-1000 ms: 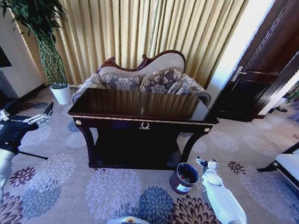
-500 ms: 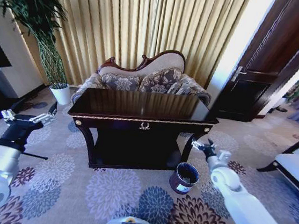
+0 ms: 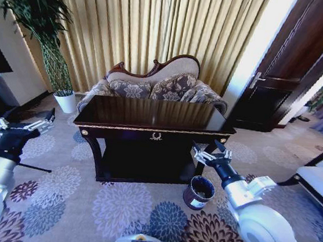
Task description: Move to the front of the table and place the trash on the table into the trash bin.
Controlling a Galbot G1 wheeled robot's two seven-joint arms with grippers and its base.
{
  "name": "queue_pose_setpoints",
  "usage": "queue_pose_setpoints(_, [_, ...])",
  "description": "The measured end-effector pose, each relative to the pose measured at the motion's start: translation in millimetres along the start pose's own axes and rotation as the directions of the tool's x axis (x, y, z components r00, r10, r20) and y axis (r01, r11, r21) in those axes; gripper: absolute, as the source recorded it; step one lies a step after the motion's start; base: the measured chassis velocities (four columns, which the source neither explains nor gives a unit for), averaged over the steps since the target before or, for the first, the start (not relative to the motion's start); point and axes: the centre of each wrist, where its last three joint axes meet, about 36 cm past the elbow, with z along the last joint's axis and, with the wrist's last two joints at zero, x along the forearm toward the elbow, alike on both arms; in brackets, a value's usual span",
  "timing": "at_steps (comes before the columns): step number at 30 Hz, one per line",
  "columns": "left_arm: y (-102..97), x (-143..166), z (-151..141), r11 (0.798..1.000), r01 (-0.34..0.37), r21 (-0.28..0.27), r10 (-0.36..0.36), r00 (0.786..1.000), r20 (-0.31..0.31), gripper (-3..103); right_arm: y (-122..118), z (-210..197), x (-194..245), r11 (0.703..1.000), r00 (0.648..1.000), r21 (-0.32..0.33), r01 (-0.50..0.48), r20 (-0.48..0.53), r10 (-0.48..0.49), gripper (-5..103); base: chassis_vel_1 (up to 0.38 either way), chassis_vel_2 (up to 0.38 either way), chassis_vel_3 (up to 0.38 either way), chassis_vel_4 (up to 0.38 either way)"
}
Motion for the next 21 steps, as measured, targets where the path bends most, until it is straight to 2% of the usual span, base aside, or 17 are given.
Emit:
queue_pose_setpoints(1, [0.2,0,0,1.0,-0.001,0.018,0.001,1.0,-0.019,100,-1,1,0,1.0,1.0,0.004,-0.01,-0.002,0.01,100,0.0,0.0,0.0,0.0])
queue_pose_setpoints(5, [1.5,0,-2,1.0,0.023,0.017,-0.022,0.998,-0.06,100,-3,2,0,1.0,1.0,0.012,-0.02,-0.004,0.02,100,0.0,0.0,0.0,0.0])
queue_pose_setpoints(8, [5.1,-4,-11,0.998,0.041,0.045,-0.034,0.991,-0.132,100,-5,2,-1,0.999,1.0,0.025,-0.028,-0.003,0.028,100,0.047,-0.036,-0.043,0.02])
queue_pose_setpoints(12, [6.1,-7,-17,0.997,0.069,0.039,-0.06,0.98,-0.187,100,-8,1,-1,0.999,0.999,0.036,-0.035,0.0,0.035,100,0.07,-0.081,-0.085,0.08])
queue_pose_setpoints(21, [6.2,-7,-17,0.996,0.081,0.032,-0.073,0.977,-0.2,100,-12,2,1,0.997,0.999,0.058,-0.053,0.006,0.053,100,0.101,-0.11,-0.1,0.115])
